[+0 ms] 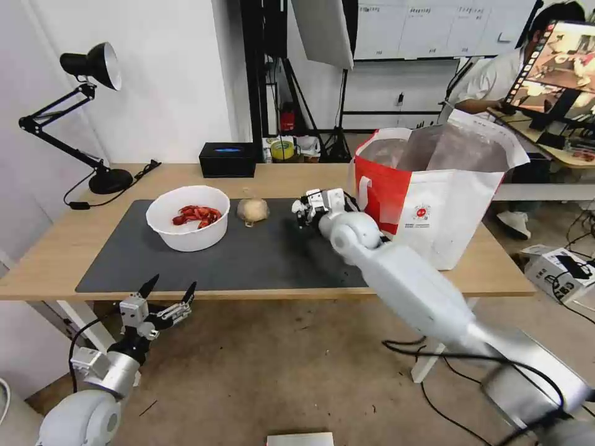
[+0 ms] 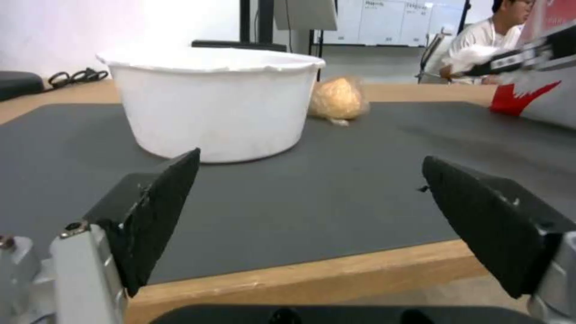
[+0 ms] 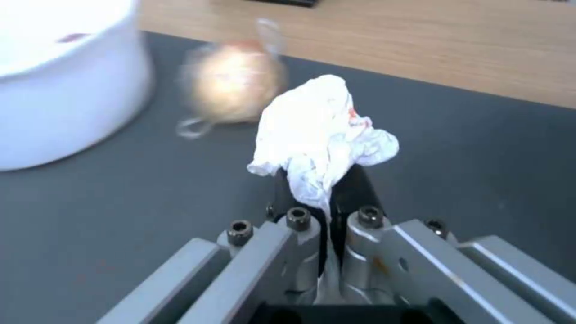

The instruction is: Pick up the trash from the table and place it into the takeout bag.

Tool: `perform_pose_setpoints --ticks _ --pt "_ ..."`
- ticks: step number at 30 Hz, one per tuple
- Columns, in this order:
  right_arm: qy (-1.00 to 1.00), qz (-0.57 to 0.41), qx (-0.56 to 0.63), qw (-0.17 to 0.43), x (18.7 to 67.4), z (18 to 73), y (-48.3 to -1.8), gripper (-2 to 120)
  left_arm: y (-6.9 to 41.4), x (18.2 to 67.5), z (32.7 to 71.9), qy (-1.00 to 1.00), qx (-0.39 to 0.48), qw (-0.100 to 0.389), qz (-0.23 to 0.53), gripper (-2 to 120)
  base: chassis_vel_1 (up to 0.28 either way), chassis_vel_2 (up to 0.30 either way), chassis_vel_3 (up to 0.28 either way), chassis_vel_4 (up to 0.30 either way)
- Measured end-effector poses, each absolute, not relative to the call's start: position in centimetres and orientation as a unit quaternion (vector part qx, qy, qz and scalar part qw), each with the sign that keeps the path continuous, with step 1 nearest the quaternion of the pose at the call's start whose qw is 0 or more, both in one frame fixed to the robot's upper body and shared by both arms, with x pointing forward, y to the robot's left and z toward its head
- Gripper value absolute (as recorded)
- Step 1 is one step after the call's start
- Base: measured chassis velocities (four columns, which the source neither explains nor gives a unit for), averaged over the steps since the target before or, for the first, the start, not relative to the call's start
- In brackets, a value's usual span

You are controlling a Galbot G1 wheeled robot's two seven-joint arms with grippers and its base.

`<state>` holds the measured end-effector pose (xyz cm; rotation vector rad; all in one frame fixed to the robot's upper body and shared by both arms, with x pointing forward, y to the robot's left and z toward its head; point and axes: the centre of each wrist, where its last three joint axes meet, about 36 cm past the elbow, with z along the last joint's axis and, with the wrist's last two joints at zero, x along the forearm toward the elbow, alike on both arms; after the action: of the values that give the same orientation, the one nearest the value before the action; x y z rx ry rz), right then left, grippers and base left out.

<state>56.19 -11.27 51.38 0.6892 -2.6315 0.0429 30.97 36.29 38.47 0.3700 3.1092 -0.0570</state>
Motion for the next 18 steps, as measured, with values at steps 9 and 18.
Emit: perform_pose_setpoints --ticks 9,18 --pt "-0.955 -0.029 0.279 0.098 50.5 52.5 -13.5 0 36.1 30.7 38.7 0.993 0.118 0.005 -0.019 100 0.0 0.0 0.0 0.0" --pt "-0.962 -0.056 0.26 -0.059 50.4 54.9 -17.5 0 35.6 30.5 38.5 0.993 0.12 0.004 -0.022 100 0.0 0.0 0.0 0.0"
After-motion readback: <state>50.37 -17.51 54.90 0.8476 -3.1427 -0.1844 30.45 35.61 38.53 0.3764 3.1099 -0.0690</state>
